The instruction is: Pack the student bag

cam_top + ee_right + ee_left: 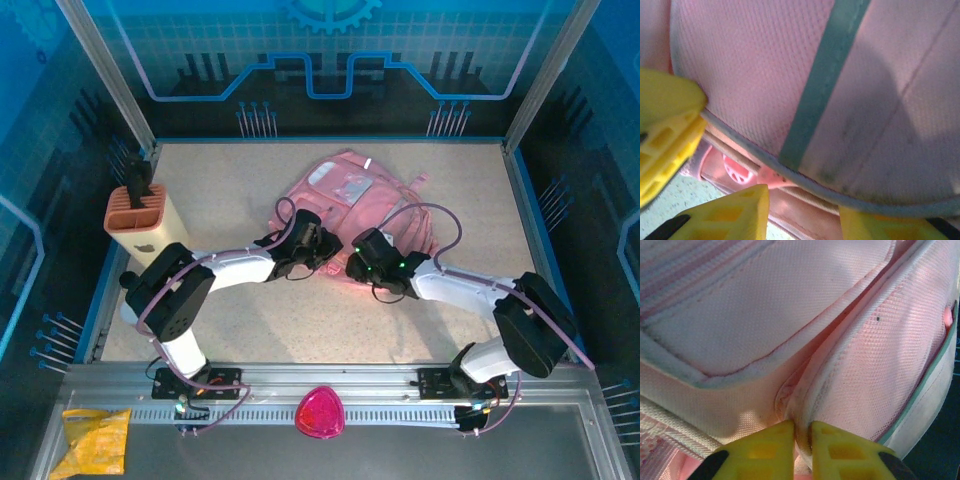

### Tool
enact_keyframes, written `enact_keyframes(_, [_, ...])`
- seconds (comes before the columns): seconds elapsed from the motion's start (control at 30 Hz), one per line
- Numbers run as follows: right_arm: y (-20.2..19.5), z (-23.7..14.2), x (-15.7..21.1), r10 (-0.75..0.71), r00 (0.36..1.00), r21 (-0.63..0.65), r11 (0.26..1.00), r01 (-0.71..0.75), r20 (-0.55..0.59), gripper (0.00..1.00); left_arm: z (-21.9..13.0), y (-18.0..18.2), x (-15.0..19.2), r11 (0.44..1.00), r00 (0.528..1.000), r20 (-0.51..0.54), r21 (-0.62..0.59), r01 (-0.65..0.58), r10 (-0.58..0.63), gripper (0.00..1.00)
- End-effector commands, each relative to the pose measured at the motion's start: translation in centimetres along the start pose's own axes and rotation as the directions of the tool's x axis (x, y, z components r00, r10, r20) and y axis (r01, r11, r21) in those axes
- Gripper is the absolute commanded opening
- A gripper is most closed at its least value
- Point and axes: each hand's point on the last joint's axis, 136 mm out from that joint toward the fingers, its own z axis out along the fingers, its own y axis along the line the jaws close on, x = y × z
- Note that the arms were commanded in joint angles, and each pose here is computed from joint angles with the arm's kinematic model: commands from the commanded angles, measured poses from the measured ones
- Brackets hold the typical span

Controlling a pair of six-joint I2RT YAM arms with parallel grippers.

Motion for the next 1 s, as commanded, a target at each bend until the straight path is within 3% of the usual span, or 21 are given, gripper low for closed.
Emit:
enact_keyframes(0.0, [1.9,0.0,-1.7,0.074,0.995,-0.048,0.996,-0.071,0.068,0.42,0.3,-0.5,-0.2,1.000,1.000,0.012,0.019,0.000,0.000,0.07])
enact_keyframes(0.1, [1.4,0.6,-1.9,0.102,0.992,-0.011,0.995,-0.101,0.080,0.42,0.5,-1.0,0.1,0.999,1.000,-0.002,0.038,0.008,-0.008,0.00])
enact_keyframes(0.3, [1.8,1.1,-2.5,0.201,0.972,-0.051,0.979,-0.196,0.123,0.35,-0.2,-2.3,0.5,0.998,1.000,-0.005,0.069,0.005,-0.005,0.00])
enact_keyframes(0.47, [1.7,1.5,-2.8,0.238,0.960,-0.015,0.971,-0.238,0.151,0.42,-0.9,-2.6,0.5,0.997,1.000,0.013,0.078,0.005,-0.006,0.00])
enact_keyframes(0.77, [0.3,0.6,-2.4,0.085,0.980,0.122,0.987,-0.108,0.180,0.27,-1.6,-2.3,-0.3,0.999,0.998,0.047,0.039,-0.035,0.033,0.00])
enact_keyframes(0.97, [-3.5,-1.3,-1.4,-0.013,0.983,0.212,0.977,-0.026,0.181,0.23,-2.3,-1.5,-1.9,0.999,0.995,0.092,-0.001,-0.046,0.046,0.00])
